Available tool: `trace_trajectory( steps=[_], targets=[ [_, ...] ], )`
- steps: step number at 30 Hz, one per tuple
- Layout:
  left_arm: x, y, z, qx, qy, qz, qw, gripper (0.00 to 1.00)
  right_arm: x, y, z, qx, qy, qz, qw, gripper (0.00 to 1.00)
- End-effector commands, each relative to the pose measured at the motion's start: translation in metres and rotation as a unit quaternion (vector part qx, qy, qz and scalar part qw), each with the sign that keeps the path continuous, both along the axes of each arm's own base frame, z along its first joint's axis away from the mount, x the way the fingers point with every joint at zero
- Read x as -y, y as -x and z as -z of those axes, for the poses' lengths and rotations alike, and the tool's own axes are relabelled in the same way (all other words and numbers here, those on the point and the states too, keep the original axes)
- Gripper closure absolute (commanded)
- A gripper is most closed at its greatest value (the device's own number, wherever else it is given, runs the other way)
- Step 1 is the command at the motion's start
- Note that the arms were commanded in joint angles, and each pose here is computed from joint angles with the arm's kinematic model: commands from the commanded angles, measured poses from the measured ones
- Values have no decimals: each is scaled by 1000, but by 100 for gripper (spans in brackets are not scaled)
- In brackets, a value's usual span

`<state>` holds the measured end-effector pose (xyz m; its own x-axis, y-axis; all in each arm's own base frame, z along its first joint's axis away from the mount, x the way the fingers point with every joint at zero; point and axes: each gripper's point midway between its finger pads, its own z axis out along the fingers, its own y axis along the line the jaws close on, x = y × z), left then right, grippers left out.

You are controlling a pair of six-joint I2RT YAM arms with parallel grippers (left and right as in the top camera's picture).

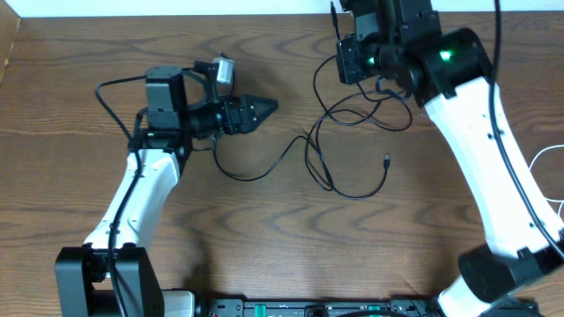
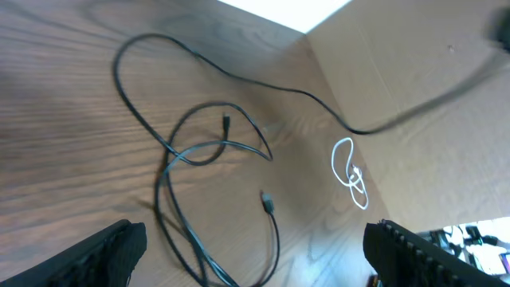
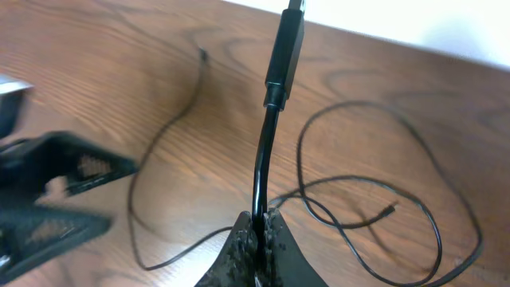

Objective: Untangle cables

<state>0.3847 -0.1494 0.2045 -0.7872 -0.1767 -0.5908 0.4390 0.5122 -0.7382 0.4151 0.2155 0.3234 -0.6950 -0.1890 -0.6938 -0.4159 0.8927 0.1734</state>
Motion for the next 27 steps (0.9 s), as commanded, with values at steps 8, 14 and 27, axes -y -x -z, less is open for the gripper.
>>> trace_trajectory(
  steps=[8,14,27],
  targets=[
    [-17,-7,-5,17,-6,-21,1000,8,11,28,-49,64,15,14,998,60],
    [-18,-7,-5,17,-6,-21,1000,8,38,22,-42,66,67,77,993,17],
    [-10,4,-11,9,19,12,1000,8,104,-36,72,-80,132,194,969,13]
  ],
)
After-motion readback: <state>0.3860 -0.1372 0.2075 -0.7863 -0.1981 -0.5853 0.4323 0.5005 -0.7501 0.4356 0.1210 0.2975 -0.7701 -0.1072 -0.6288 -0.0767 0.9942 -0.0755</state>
